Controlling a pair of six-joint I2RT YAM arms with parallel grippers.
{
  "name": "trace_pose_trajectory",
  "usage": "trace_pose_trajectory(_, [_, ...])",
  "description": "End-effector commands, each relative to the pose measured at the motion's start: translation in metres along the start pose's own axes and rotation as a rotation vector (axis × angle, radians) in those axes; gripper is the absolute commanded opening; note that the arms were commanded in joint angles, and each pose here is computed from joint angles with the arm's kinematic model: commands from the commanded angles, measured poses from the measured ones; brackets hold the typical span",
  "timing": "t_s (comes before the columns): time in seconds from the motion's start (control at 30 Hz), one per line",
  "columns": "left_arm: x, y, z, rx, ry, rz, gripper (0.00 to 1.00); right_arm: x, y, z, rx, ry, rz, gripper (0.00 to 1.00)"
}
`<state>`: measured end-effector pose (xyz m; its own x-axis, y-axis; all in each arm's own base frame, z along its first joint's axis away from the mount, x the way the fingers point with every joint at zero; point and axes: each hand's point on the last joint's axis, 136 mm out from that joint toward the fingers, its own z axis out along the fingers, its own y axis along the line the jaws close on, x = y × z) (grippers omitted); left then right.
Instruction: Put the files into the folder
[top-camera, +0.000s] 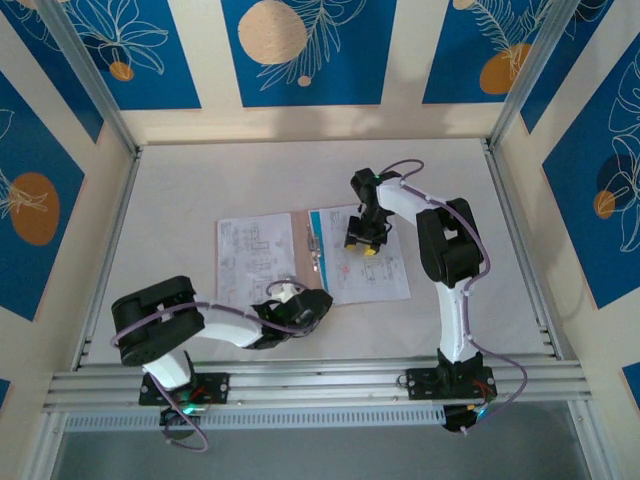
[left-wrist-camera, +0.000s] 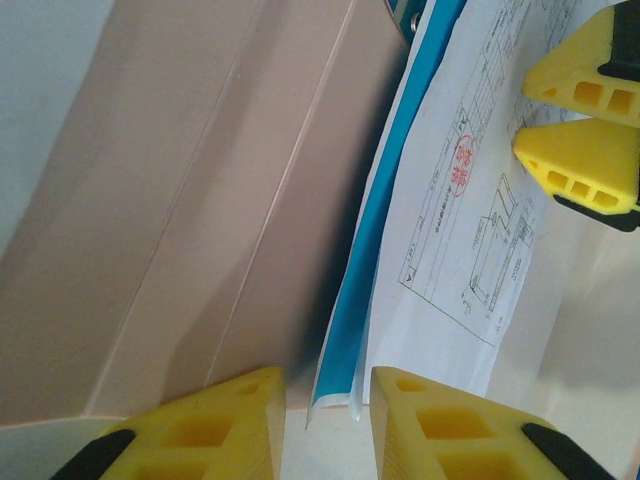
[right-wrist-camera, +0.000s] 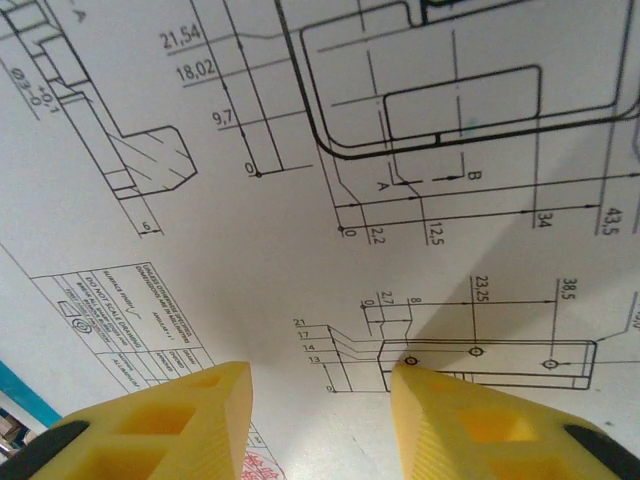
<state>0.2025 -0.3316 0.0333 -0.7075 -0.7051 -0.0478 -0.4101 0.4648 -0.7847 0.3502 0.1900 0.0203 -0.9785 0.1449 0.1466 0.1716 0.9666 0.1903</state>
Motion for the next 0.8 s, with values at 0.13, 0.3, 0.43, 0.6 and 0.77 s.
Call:
trace_pose_trajectory(0.13, [-0.003,0.004,0.0,-0.008,-0.012,0.006,0.29,0.012,0.007,0.008,0.01,0.043,-0.07,0.43])
trace_pose_trajectory(0.3, [-0.004,0.003,-0.001,-0.011,-0.013,0.011,0.29,0.012,0.012,0.008,0.006,0.046,-0.088,0.43])
trace_pose_trajectory(0.43, [-0.005,0.003,-0.001,-0.01,-0.015,0.01,0.29,0.011,0.014,0.008,0.001,0.048,-0.078,0.43])
trace_pose_trajectory(0.6, [-0.005,0.002,-0.001,-0.009,-0.013,0.015,0.29,0.008,0.017,0.008,-0.002,0.05,-0.067,0.43])
trace_pose_trajectory(0.77, [-0.005,0.001,-0.001,-0.008,-0.009,0.014,0.28,0.005,0.021,0.008,-0.008,0.051,-0.069,0.43])
